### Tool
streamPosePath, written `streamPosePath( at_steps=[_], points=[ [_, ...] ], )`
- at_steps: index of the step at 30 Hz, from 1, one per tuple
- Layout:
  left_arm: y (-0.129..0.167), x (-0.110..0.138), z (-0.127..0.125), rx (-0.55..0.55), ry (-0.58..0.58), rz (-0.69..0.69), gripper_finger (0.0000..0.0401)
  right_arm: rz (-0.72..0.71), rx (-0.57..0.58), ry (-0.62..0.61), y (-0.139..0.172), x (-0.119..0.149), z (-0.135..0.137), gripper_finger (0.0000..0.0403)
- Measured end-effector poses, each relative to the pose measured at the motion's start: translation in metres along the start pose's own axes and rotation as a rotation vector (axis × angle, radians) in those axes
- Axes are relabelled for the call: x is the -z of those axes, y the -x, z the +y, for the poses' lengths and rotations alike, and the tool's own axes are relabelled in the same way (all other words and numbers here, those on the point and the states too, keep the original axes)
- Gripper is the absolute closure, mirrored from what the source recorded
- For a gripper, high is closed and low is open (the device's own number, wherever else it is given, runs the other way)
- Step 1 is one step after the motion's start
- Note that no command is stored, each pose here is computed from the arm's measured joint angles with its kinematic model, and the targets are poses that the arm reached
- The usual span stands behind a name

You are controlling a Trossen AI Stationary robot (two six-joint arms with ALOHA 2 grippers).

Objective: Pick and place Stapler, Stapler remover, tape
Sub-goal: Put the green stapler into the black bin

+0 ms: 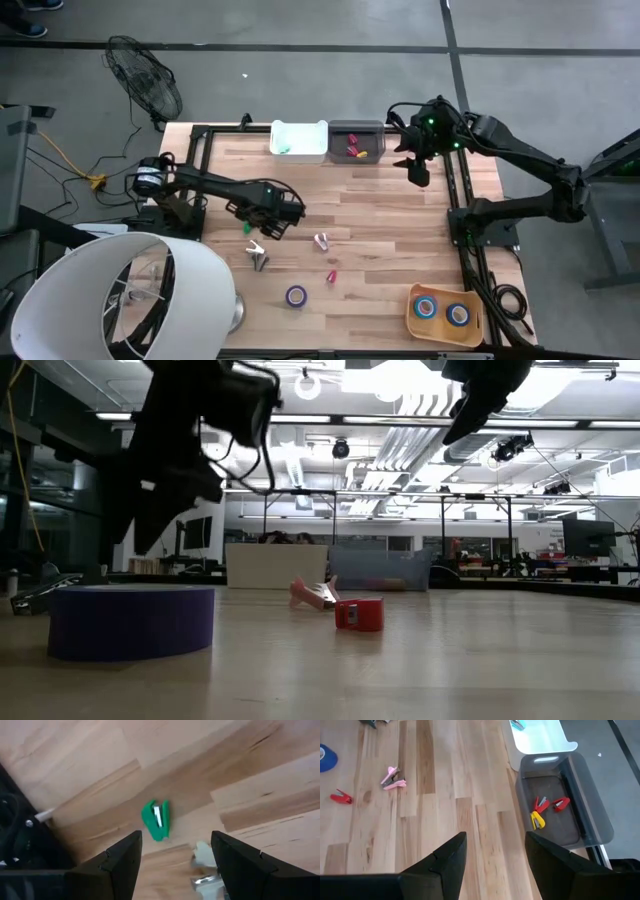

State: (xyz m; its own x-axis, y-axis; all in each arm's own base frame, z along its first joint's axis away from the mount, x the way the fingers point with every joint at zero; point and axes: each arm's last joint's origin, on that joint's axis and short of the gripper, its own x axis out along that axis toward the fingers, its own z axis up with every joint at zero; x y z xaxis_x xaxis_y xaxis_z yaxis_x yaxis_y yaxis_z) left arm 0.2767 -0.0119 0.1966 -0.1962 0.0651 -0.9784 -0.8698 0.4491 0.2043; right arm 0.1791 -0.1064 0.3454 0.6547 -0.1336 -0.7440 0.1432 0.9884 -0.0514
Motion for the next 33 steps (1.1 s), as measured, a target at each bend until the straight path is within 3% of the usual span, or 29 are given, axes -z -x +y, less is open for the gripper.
streamPosePath(
  at_steps=[11, 23, 33],
  points=[
    [-0.030, 0.007, 0.011, -0.044, -0.012, 0.101, 0.0171, 0.003, 0.003, -0.026, 0.000, 0.000, 0.000, 0.0210],
    [-0.054, 0.008, 0.011, 0.021, -0.002, 0.072, 0.0212, 0.003, 0.004, -0.042, 0.000, 0.000, 0.000, 0.0210],
    [-0.057, 0.008, 0.012, 0.021, 0.013, 0.068, 0.0216, 0.011, 0.027, -0.045, 0.000, 0.000, -0.001, 0.0210]
  ],
)
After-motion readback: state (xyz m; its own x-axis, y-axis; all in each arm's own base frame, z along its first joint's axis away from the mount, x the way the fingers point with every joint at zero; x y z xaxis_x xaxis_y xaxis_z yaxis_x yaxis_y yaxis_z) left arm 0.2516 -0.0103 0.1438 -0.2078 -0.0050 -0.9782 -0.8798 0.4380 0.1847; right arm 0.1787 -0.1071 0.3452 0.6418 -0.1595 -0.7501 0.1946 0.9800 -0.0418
